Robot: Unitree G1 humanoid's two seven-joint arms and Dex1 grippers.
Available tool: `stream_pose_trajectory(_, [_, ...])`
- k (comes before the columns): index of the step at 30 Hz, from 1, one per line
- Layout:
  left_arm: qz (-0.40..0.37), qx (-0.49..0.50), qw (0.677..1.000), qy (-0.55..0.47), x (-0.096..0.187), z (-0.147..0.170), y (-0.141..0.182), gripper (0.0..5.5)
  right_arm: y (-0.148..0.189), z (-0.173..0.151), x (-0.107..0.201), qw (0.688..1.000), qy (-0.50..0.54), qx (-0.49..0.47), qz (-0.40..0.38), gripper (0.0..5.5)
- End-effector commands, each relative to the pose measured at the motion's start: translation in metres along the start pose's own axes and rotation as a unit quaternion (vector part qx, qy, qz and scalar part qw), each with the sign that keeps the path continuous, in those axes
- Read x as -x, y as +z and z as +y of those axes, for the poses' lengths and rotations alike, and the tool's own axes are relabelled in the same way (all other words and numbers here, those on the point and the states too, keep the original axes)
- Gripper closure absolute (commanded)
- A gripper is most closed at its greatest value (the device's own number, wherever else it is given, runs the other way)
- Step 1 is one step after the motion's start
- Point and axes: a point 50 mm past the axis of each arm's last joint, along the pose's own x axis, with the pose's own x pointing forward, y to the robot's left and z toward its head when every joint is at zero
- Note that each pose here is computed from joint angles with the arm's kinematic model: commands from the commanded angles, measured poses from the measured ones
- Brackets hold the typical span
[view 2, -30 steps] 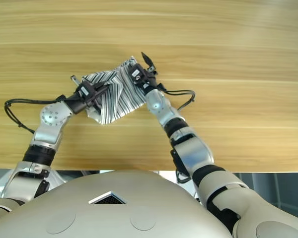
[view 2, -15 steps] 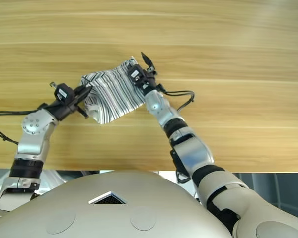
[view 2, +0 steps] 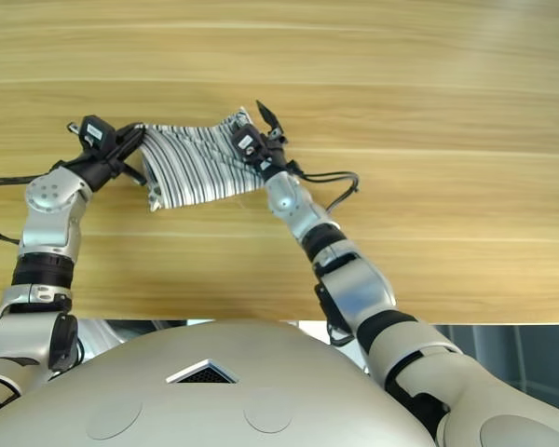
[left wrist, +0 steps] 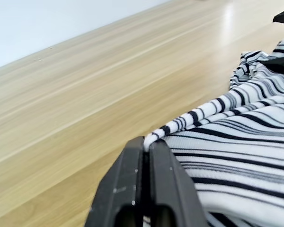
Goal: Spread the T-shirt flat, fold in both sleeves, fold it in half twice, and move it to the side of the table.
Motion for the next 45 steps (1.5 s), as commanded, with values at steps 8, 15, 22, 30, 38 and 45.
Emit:
stream_pose_trajectory(8, [-0.051, -0.008, 0.995, -0.085, 0.024, -0.033, 0.0, 4.9, -0.056, 0.035, 0.048, 0.987, 0.074, 0.017, 0.138, 2.33])
stream_pose_trajectory(15, [-0.073, 0.022, 0.997, 0.001, 0.047, -0.015, 0.002, 3.72, -0.057, 0.035, 0.049, 0.987, 0.074, 0.016, 0.139, 2.33])
stream_pose_trajectory(22, [-0.01, 0.063, 0.974, 0.219, 0.077, 0.046, -0.026, 2.59, -0.035, 0.03, 0.046, 0.998, 0.055, 0.001, 0.041, 2.33])
stream_pose_trajectory(30, [-0.185, 0.214, 0.925, 0.255, 0.05, 0.006, -0.003, 2.59, 0.061, 0.012, 0.07, 0.976, 0.085, -0.132, -0.152, 2.33])
stream_pose_trajectory(38, [-0.24, 0.247, 0.903, 0.257, 0.039, 0.002, 0.023, 2.59, 0.041, 0.053, 0.047, 0.978, 0.175, -0.108, -0.026, 2.33])
stream_pose_trajectory(45, [-0.271, 0.249, 0.892, 0.261, 0.032, 0.01, 0.047, 2.59, -0.011, 0.055, 0.028, 0.954, 0.139, -0.215, 0.154, 2.33])
